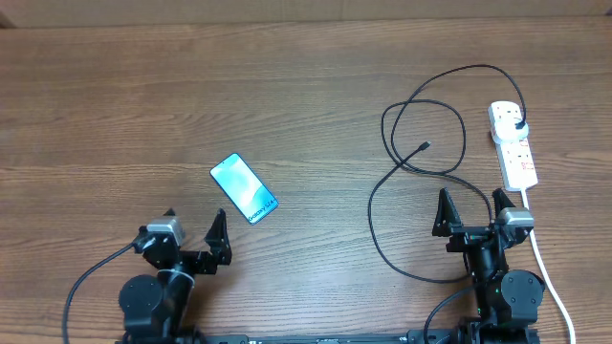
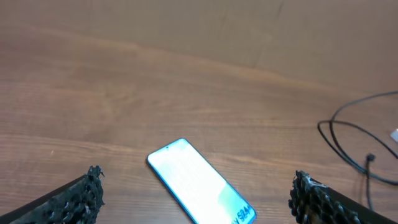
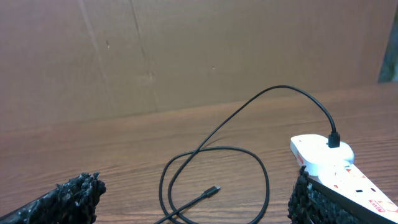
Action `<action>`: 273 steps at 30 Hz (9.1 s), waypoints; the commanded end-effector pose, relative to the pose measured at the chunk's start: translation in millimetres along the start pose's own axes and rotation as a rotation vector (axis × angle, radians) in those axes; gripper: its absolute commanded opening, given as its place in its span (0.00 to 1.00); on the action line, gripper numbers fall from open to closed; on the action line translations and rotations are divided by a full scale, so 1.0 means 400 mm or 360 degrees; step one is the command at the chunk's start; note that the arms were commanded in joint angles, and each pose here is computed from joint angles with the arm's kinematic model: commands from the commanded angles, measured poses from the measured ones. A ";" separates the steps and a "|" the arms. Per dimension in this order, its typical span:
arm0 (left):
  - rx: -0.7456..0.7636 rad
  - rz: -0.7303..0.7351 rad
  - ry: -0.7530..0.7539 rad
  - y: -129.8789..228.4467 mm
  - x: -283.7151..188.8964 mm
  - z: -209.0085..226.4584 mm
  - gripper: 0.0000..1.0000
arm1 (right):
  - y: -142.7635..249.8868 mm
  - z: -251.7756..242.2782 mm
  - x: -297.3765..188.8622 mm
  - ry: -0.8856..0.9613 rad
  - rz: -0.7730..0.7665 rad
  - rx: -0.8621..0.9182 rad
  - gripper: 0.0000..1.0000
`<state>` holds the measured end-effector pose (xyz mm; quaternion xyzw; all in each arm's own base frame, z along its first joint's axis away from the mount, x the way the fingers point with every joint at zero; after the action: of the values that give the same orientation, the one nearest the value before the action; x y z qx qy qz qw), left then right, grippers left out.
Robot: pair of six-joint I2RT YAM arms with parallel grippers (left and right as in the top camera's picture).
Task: Plug charger to phone and switch on socket
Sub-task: 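Move the left gripper over the blue phone and lower onto it, then close the left gripper on the phone's short edge, then lift the phone upright with the left gripper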
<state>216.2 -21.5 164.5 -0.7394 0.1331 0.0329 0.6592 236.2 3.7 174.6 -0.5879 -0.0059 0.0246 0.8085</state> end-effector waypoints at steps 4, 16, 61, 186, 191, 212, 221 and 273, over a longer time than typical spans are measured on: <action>-0.0035 -0.0031 -0.0010 -0.152 -0.074 -0.025 0.99 | 0.007 -0.002 0.000 -0.0003 -0.0005 -0.0007 1.00; -0.0163 0.0589 -0.0063 -0.278 -0.050 -0.033 1.00 | 0.007 -0.002 0.000 -0.0003 -0.0005 -0.0007 1.00; -0.0463 0.1884 -0.0583 0.004 0.286 -0.109 1.00 | 0.007 -0.002 0.000 -0.0003 -0.0005 -0.0007 1.00; -0.0712 0.2052 -0.0786 0.413 0.410 -0.053 1.00 | 0.007 -0.002 0.000 -0.0003 -0.0005 -0.0007 1.00; -0.0782 0.2062 -0.0865 0.429 0.392 -0.049 1.00 | 0.007 -0.002 0.000 -0.0003 -0.0005 -0.0007 1.00; -0.0819 0.2082 -0.0860 0.444 0.382 -0.054 0.78 | 0.007 -0.002 0.000 -0.0003 -0.0005 -0.0007 1.00; -0.0873 0.2123 -0.0803 0.446 0.378 -0.074 0.76 | 0.007 -0.002 0.000 -0.0003 -0.0005 -0.0007 1.00; -0.0432 0.2057 -0.0744 0.347 0.427 -0.014 0.80 | 0.007 -0.002 0.000 -0.0003 -0.0005 -0.0007 1.00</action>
<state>347.6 -88.8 9.8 -0.5877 0.4235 0.5674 0.3917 236.4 3.7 173.4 -0.5880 -0.0052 0.0251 0.8085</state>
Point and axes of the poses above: each gripper's point midway between its finger pads, its own x axis out along the fingers, its own z axis along the line the jaws close on, y = z × x, the point moved 1 cm from there along -x, back along the fingers, and after that the axes turned 9 degrees about x, right-handed, at the moved point
